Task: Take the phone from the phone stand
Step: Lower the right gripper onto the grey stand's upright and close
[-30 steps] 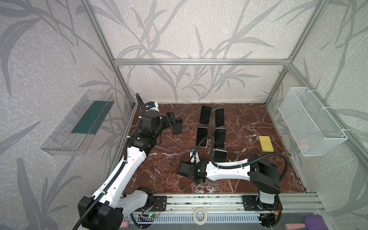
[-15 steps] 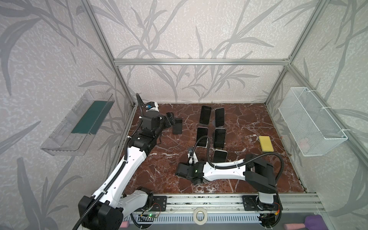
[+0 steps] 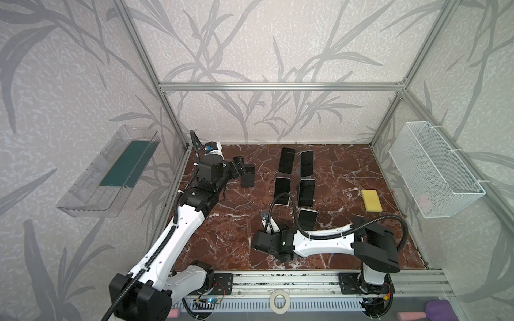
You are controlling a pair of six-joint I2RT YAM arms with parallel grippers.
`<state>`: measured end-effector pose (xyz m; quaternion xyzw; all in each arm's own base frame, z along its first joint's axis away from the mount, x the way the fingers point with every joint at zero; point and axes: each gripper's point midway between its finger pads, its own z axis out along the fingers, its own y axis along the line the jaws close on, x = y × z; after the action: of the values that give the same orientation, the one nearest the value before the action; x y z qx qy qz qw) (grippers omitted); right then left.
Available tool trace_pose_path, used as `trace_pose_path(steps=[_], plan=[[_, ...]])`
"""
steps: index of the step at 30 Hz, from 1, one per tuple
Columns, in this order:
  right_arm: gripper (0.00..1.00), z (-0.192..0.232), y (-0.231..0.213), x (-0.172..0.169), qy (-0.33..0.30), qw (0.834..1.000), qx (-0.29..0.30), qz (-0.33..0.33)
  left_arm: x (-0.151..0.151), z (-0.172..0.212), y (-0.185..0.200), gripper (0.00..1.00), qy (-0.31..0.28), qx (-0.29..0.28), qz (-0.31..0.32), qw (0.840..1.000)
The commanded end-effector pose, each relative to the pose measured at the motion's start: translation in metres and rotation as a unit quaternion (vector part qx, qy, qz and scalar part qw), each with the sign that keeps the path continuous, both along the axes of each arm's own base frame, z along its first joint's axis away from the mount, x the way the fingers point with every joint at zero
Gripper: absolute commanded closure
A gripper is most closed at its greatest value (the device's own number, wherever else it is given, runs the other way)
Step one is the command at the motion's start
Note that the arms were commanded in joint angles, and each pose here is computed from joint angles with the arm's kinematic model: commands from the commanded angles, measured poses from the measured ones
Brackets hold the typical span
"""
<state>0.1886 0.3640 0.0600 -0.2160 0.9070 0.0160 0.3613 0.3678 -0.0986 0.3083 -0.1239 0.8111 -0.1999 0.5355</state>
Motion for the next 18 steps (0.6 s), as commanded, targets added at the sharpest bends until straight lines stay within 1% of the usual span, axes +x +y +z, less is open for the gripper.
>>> trace_pose_path(steps=[1, 5, 8, 11, 14, 18], plan=[[0.13, 0.014, 0.016, -0.001, 0.0, 0.999, 0.031, 0.016, -0.001, 0.004, -0.001, 0.17, -0.01, -0.005, -0.002, 1.0], [0.12, 0.009, 0.014, 0.005, 0.001, 0.999, 0.042, -0.032, -0.002, 0.006, 0.001, 0.17, -0.014, -0.007, 0.001, 1.0], [0.11, 0.004, 0.006, 0.01, -0.01, 0.997, 0.041, -0.069, -0.002, 0.006, -0.001, 0.17, -0.014, -0.011, -0.003, 1.0], [0.12, 0.001, 0.003, 0.014, -0.023, 0.995, 0.044, -0.087, -0.002, 0.006, -0.003, 0.17, -0.013, -0.014, -0.007, 1.0], [0.15, 0.003, 0.0, 0.019, -0.039, 0.992, 0.052, -0.105, -0.002, 0.007, -0.002, 0.17, -0.014, -0.015, -0.006, 1.0], [0.22, 0.003, 0.005, 0.021, -0.051, 0.991, 0.084, -0.092, -0.003, 0.009, -0.002, 0.17, -0.017, -0.017, -0.006, 1.0]])
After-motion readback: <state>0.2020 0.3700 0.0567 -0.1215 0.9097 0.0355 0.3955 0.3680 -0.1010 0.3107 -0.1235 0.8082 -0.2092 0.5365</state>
